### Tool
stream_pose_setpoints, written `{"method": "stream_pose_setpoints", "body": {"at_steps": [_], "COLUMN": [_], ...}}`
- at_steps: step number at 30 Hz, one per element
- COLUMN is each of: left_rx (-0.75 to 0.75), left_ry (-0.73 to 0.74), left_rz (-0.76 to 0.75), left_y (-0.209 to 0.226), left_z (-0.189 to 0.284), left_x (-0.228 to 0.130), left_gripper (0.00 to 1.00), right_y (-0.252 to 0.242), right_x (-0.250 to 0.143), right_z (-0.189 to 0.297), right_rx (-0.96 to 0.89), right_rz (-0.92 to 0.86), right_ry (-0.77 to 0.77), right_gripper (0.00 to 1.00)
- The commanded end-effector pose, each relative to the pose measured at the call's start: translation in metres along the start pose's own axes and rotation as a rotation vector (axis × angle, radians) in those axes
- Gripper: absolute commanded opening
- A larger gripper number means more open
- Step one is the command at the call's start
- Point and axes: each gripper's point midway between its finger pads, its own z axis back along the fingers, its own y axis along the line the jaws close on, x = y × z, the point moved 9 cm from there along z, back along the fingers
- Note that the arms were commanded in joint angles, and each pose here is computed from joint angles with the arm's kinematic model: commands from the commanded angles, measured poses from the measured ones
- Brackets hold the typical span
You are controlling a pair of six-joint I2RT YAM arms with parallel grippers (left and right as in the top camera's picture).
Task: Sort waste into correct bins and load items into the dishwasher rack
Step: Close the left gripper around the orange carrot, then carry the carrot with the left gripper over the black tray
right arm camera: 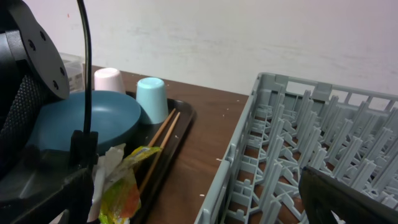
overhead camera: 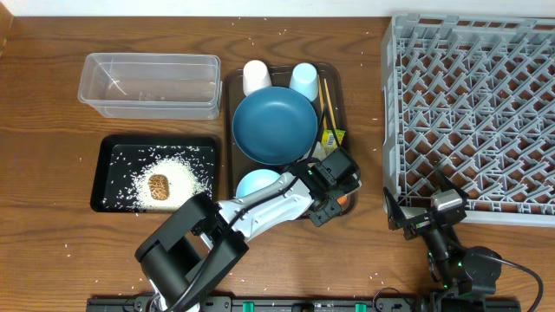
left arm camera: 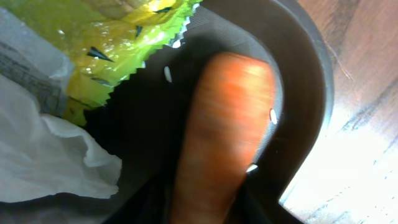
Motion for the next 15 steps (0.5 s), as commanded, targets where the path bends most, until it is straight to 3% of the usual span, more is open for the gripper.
{"method": "stream_pose_setpoints", "body": {"at_steps": [1, 7, 15], "left_rx": [0.007, 0.006, 0.008], "left_ry": [0.015, 0.026, -0.002], "left_rz": [0.01, 0.029, 0.075], "left_y": [0.001, 0.001, 0.0], "left_z": [-0.004, -0.004, 0.011], "left_x": [-0.001, -0.003, -0.001], "left_gripper": [0.31, 0.18, 0.19], "right_y": [-0.004, -0.004, -0.004], "right_x": [-0.001, -0.001, -0.001], "right_z": [0.001, 0.001, 0.001], "right_rx": [-0.026, -0.026, -0.026], "right_rz": [0.01, 0.01, 0.01], "right_ry": [0.006, 0.006, 0.006], "right_gripper": [0.99, 0.99, 0.99]}}
